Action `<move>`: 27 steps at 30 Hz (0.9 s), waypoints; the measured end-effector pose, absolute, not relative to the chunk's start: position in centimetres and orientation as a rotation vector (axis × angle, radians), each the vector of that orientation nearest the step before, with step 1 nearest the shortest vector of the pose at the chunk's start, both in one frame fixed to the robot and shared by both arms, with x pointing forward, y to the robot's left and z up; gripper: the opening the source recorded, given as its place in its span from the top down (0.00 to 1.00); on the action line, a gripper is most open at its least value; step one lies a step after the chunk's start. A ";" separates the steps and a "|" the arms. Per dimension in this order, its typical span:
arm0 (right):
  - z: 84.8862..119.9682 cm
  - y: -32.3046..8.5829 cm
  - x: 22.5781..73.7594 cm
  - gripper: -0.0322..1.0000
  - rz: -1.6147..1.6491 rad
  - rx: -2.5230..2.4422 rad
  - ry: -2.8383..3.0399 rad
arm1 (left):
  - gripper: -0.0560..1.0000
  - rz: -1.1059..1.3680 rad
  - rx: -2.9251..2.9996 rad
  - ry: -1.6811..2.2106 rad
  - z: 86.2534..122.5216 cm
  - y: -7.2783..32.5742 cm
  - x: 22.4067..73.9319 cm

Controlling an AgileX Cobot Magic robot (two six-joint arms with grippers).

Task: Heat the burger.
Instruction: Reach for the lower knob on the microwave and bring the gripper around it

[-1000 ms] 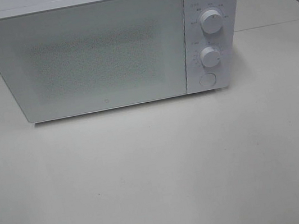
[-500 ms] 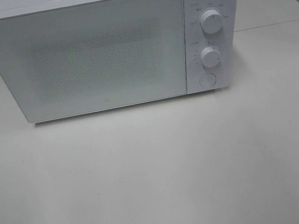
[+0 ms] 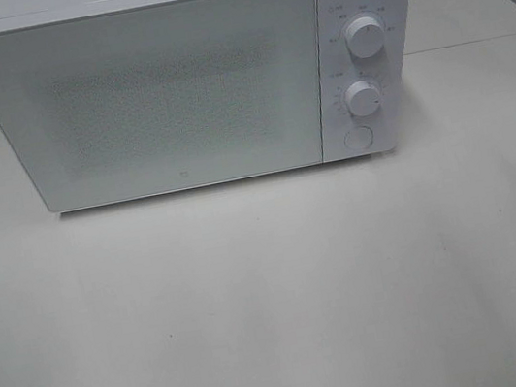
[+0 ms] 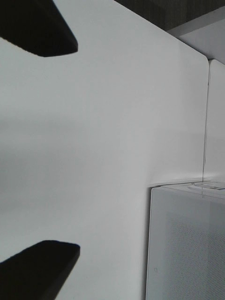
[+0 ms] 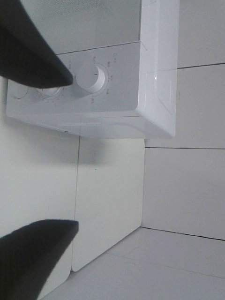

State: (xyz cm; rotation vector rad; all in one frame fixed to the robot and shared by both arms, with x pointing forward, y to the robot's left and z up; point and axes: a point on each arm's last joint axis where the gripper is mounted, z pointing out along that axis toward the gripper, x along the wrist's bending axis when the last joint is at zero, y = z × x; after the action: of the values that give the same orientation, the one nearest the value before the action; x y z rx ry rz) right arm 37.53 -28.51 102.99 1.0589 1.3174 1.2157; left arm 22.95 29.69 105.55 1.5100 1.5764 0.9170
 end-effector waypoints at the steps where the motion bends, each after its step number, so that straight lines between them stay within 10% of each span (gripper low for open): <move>1: 102.5 -28.4 38.4 0.22 1.217 1.075 1.329 | 0.01 0.917 1.510 1.576 105.5 29.7 22.9; 27: 93.7 -24.0 46.1 0.21 1.271 1.190 1.392 | 0.01 0.917 1.510 1.576 105.5 29.7 22.9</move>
State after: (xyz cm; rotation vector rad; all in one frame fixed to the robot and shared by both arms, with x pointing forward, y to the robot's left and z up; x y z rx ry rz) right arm 46.12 -24.03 93.66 1.1898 1.3922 1.2706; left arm 22.95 29.69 105.55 1.5100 1.5764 0.9170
